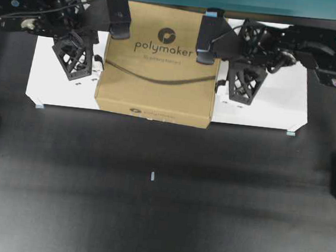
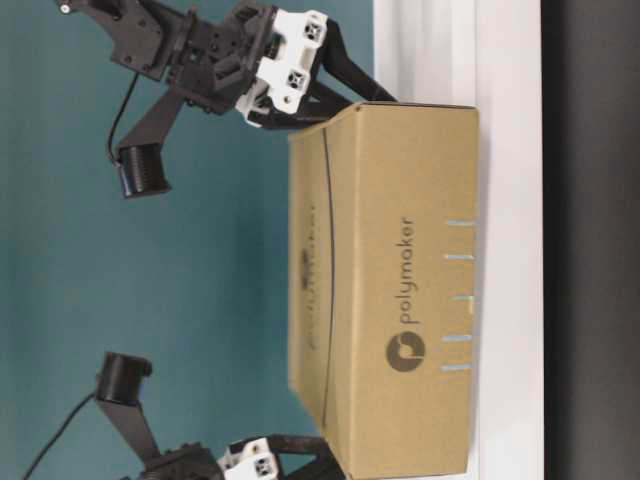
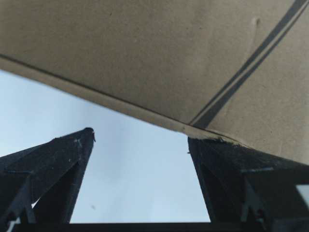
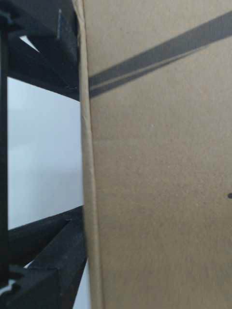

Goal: Place the cardboard box on the stand after clamping it between your arms.
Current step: 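Carry the box back over the white stand and lower it, then release the box by spreading both grippers outward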

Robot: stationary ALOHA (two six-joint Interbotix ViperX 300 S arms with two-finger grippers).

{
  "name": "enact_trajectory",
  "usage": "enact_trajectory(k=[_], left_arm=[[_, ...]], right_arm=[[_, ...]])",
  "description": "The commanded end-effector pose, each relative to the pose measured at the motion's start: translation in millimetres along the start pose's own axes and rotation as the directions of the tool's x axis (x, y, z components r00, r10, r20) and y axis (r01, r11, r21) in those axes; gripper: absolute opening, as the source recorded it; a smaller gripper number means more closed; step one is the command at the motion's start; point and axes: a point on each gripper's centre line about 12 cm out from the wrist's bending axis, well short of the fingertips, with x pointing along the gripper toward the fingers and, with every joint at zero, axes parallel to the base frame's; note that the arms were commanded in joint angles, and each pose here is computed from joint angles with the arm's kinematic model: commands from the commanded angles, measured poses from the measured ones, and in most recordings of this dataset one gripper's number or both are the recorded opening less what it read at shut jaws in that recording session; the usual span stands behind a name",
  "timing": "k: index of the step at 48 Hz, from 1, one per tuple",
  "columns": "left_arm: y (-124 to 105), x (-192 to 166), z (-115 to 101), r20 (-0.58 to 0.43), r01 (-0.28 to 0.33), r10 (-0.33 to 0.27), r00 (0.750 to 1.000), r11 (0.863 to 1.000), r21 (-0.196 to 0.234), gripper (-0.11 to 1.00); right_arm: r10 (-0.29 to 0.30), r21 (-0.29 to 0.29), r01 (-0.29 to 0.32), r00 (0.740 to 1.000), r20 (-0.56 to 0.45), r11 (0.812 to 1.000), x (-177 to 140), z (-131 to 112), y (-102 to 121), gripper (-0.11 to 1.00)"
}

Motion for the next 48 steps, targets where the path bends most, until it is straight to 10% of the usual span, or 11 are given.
enact_trajectory(k=[1, 48], left_arm=[[-1.4, -2.0, 11.6, 0.076, -0.001, 0.002, 0.997, 1.0, -0.014, 0.77], [16.4, -30.4, -11.7, 0.123, -0.045, 0.054, 0.991, 0.996, -0.071, 0.77]], right_arm=[[-0.025, 0.013, 0.024, 0.995, 0.1, 1.0, -0.3, 26.1, -7.3, 0.81], [-0.05, 0.021, 0.048, 0.995, 0.089, 0.999, -23.9, -0.8, -17.6, 0.81]])
